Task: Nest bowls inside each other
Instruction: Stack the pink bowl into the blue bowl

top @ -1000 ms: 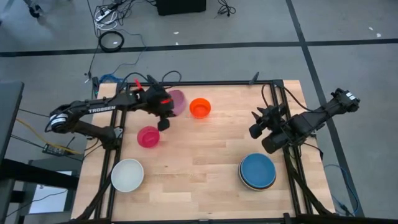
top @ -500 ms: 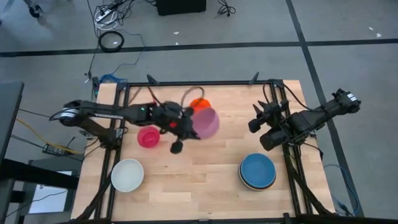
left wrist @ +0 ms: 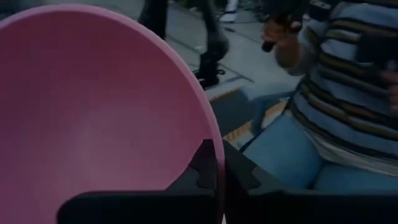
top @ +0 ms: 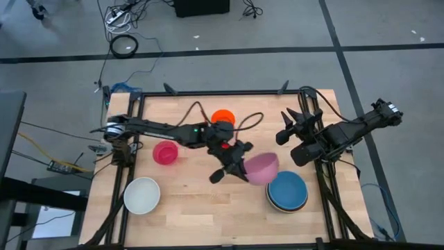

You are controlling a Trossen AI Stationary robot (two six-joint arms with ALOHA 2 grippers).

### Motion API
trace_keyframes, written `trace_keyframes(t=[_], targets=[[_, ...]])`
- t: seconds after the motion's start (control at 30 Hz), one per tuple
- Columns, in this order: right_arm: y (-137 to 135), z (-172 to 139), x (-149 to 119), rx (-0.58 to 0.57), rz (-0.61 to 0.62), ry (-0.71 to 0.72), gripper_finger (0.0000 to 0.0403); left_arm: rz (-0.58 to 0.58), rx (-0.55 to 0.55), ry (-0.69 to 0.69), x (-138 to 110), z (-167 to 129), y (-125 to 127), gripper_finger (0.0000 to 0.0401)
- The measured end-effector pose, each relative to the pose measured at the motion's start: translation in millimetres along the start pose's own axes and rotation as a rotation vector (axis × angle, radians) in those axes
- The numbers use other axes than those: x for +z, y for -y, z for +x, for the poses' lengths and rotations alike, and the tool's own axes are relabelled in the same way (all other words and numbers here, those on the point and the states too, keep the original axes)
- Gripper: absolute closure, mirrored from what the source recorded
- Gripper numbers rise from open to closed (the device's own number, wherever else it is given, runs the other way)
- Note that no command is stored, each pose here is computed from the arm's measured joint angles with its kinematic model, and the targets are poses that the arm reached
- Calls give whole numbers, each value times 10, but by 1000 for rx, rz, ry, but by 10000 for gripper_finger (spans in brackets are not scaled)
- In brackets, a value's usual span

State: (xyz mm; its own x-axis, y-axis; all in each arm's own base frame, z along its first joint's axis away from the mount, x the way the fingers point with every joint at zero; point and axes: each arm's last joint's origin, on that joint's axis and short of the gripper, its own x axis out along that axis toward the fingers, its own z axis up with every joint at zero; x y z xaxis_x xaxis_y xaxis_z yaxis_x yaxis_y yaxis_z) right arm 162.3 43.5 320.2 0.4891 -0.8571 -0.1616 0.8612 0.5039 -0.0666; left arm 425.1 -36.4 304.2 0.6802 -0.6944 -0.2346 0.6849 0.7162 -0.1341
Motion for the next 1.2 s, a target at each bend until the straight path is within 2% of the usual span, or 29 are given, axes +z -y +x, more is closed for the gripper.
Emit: trace_keyframes(t=[0.13, 0.47, 0.8, 1.2], targets=[[-33, -5, 51, 17, 3, 9, 307, 7, -22, 9, -1, 184, -162, 394], [-59, -76, 309, 73, 6, 71, 310, -42, -20, -37, -338, 528, -447, 393], [-89, -143, 586, 107, -10, 136, 312, 37, 21, 62, -284, 571, -500, 392], [-97, -159, 661, 112, -34, 156, 313, -27, 22, 63, -285, 571, -500, 376]])
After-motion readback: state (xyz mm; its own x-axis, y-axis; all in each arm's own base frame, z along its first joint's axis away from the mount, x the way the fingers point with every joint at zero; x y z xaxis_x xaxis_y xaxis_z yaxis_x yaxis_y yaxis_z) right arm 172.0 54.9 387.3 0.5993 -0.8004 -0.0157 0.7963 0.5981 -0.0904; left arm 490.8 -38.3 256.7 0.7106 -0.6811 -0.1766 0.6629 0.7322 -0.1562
